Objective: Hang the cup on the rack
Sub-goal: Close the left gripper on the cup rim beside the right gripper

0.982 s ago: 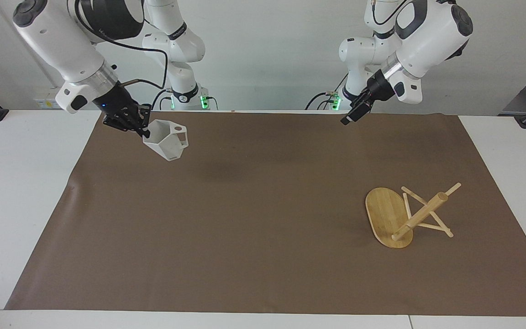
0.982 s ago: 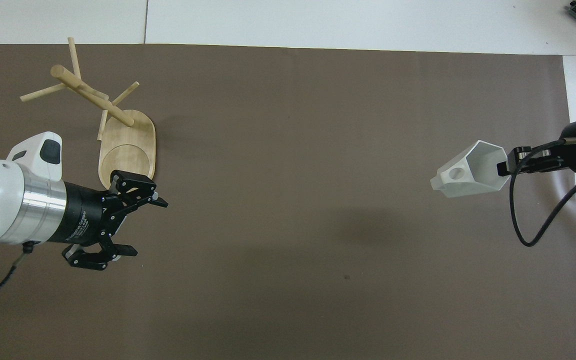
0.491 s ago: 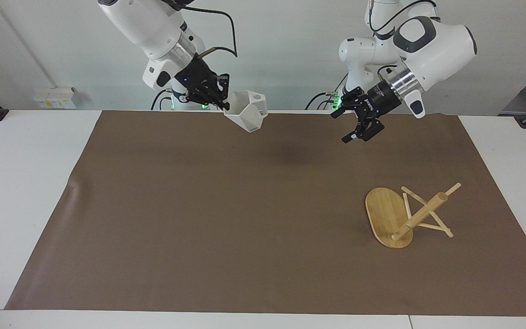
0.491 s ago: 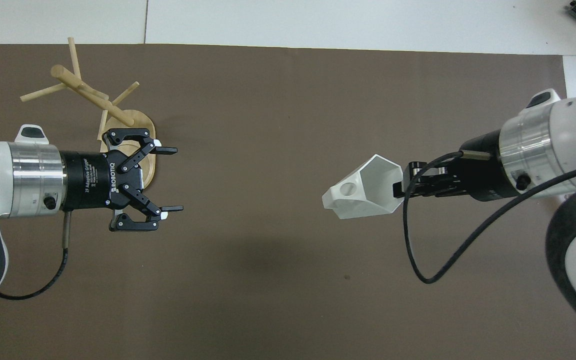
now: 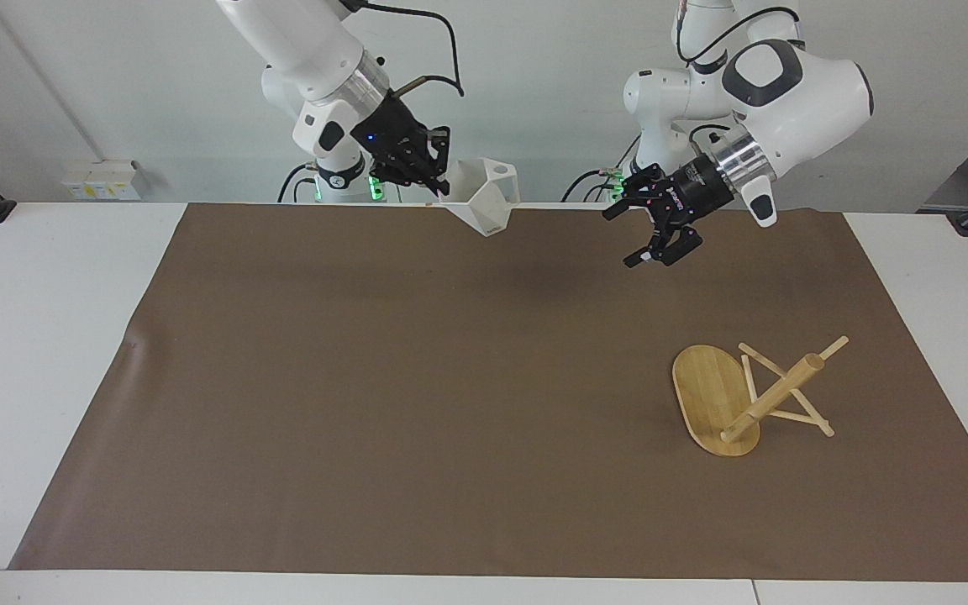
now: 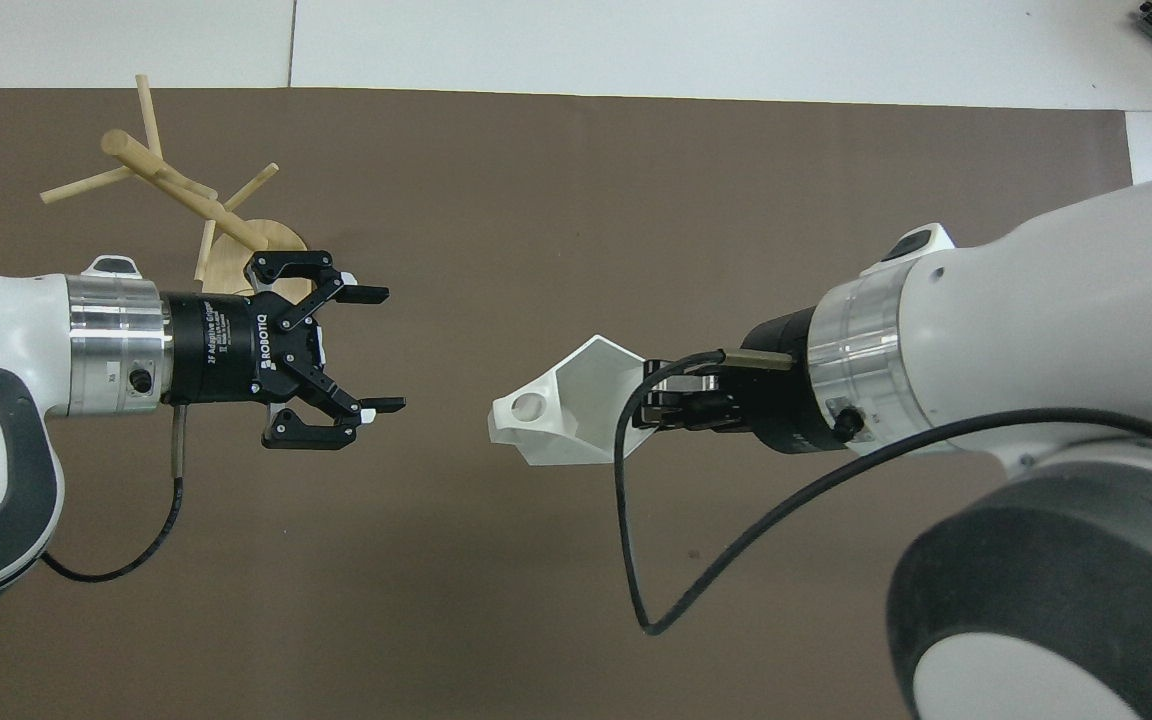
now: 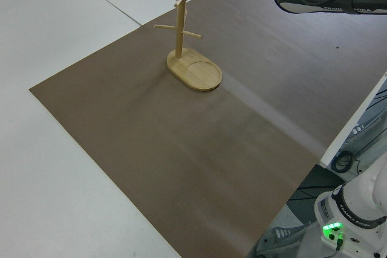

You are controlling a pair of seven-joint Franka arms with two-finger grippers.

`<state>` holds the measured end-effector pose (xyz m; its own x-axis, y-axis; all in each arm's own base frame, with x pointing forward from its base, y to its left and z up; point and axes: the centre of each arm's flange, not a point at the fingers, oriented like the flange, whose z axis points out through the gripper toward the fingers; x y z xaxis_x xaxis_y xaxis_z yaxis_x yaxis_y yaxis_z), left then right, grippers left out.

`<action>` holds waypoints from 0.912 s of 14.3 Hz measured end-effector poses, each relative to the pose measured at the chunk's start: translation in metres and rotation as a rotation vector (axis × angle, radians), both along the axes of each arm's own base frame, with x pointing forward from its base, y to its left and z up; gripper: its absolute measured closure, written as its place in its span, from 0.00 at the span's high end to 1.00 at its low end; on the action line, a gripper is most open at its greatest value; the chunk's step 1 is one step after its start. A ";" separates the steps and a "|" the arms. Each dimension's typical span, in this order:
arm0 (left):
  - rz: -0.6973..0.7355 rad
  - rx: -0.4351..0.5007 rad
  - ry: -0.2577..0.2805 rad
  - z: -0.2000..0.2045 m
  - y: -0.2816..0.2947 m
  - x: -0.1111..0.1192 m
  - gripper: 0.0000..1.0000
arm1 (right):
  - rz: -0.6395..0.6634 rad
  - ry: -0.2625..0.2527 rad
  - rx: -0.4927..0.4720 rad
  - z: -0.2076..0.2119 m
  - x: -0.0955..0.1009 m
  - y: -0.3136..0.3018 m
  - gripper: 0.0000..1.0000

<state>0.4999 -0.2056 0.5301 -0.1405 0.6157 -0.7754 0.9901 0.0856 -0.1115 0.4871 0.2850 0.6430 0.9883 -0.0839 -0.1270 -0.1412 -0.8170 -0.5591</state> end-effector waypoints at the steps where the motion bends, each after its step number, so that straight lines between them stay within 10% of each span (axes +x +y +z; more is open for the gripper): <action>1: -0.028 -0.004 0.019 0.000 -0.007 -0.005 1.00 | -0.011 -0.002 0.025 0.000 0.001 0.003 0.07; 13: -0.041 -0.025 0.074 0.007 0.019 -0.003 1.00 | -0.095 -0.075 0.086 -0.008 0.008 0.023 0.07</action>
<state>0.4973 -0.1869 0.5373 -0.1733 0.6026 -0.7790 0.9816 0.0416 -0.1862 0.4953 0.3078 0.6350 0.9835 -0.1693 -0.0639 -0.1707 -0.7508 -0.6380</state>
